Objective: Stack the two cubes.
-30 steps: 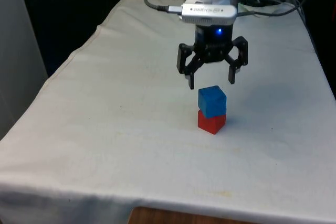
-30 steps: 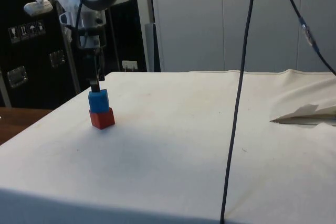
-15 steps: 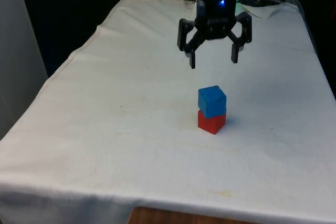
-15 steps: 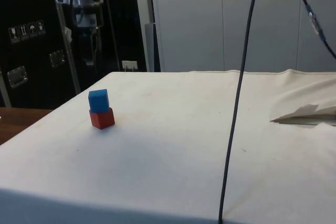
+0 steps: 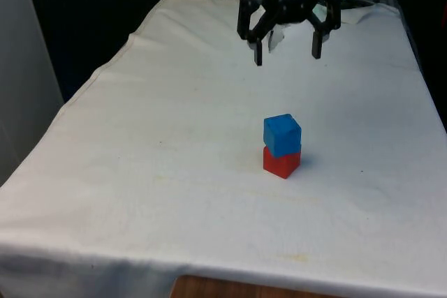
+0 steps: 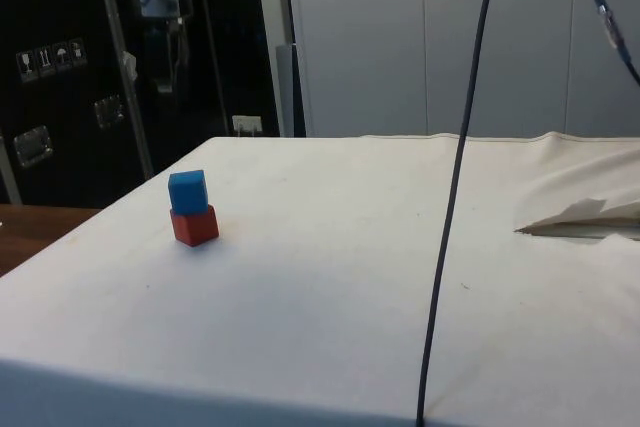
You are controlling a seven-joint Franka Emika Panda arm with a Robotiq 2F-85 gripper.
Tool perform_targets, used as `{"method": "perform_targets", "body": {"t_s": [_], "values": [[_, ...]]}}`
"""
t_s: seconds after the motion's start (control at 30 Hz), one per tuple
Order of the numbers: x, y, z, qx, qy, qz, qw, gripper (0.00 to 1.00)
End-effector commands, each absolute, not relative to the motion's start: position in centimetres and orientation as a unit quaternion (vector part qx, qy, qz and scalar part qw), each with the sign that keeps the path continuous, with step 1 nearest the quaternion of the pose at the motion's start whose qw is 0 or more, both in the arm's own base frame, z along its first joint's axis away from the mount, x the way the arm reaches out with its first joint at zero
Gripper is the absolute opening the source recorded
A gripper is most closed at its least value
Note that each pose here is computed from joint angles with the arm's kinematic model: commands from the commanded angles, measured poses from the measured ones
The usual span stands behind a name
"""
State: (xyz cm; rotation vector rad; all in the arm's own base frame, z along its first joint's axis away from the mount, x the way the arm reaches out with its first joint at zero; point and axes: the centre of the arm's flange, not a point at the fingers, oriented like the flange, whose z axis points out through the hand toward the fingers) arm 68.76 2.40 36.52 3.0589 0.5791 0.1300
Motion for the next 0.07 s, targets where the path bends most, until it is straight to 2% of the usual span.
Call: {"method": "perform_targets", "body": {"t_s": [0.0,0.03], "values": [[68.62,2.4,36.94,0.982,0.183,0.04,0.016,1.0],[68.72,2.4,36.77,0.982,0.186,0.042,0.013,1.0]]}}
